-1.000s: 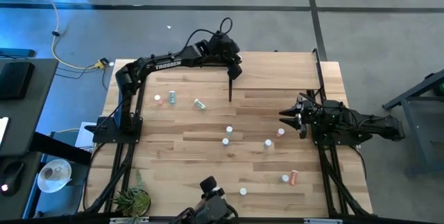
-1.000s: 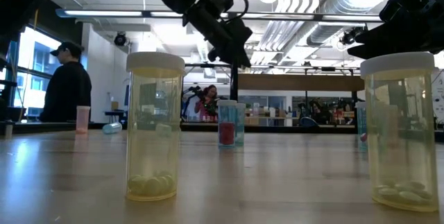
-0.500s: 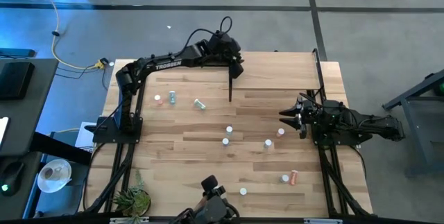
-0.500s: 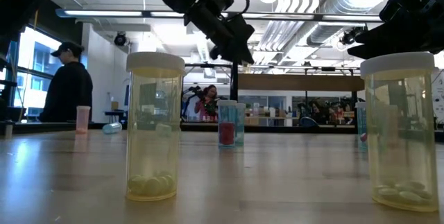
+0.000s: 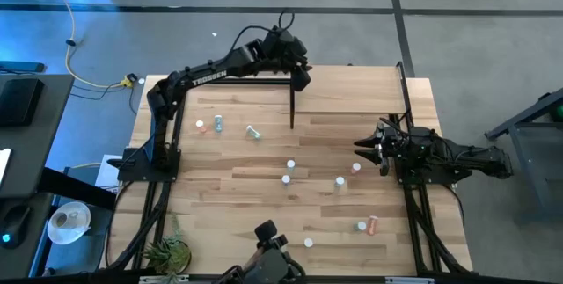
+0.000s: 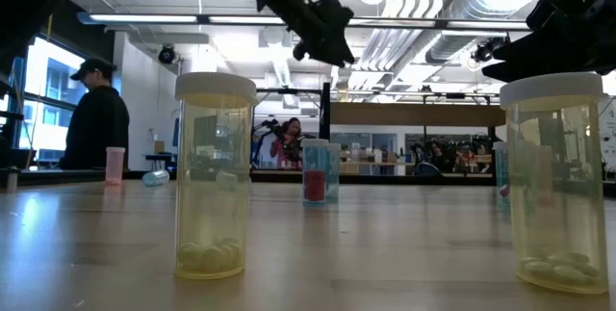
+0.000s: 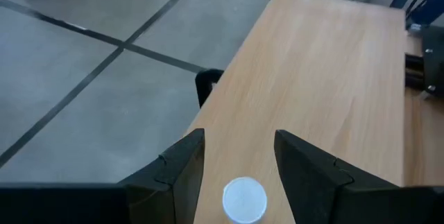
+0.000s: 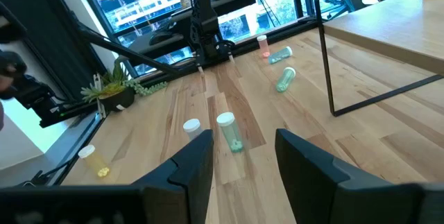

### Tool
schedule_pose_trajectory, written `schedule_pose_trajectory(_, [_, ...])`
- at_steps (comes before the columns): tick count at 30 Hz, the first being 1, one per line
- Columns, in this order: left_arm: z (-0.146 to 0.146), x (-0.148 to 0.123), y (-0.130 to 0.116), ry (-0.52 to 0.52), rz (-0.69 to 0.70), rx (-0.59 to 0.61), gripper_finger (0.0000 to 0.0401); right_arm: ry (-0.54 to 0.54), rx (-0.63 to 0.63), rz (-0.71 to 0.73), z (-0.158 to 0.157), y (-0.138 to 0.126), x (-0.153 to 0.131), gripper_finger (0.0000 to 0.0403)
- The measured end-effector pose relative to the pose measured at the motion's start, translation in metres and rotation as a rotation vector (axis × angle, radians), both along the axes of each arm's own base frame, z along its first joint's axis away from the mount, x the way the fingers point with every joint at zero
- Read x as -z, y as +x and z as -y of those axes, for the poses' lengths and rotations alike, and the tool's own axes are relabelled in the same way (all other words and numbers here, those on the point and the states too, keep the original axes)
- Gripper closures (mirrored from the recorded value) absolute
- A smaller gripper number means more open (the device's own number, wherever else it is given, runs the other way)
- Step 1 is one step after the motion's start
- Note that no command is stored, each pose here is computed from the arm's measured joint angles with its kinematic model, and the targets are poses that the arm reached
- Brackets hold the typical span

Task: Pick and place medicine bottles onto shelf by color
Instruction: Put the middle right pink pill bottle on the shelf

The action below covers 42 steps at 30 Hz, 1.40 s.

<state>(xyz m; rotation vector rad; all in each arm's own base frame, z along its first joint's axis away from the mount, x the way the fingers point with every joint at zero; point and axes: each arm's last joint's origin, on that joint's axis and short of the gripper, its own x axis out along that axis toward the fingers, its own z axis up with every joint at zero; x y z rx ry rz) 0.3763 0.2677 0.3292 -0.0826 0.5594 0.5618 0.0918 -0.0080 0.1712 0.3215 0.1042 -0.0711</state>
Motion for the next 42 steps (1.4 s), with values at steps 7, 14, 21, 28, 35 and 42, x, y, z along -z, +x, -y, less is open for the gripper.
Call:
schedule_pose_trajectory(7, [0.017,-0.025,-0.008,0.015,-0.087,0.070,0.0235,0.000,0.000,0.000,0.000,0.000,0.000,0.0256])
schedule_pose_trajectory(14, [0.047,-0.044,-0.017,-0.026,-0.091,0.180,0.0235,0.000,0.000,0.000,0.000,0.000,0.000,0.0256])
schedule_pose_trajectory(21, [0.092,-0.026,-0.012,-0.108,-0.049,0.397,0.0235,0.000,0.000,0.000,0.000,0.000,0.000,0.0256])
schedule_pose_trajectory(28, [0.134,0.000,-0.022,-0.096,-0.005,0.477,0.0237,0.000,-0.001,0.000,0.000,0.000,0.000,0.0256])
schedule_pose_trajectory(35, [0.170,0.019,-0.047,-0.060,0.103,0.535,0.0236,0.000,0.000,0.000,0.000,0.000,0.000,0.0256])
schedule_pose_trajectory(42, [0.190,0.045,-0.077,-0.060,0.226,0.534,0.0237,0.000,0.000,-0.001,0.000,0.000,0.000,0.0256])
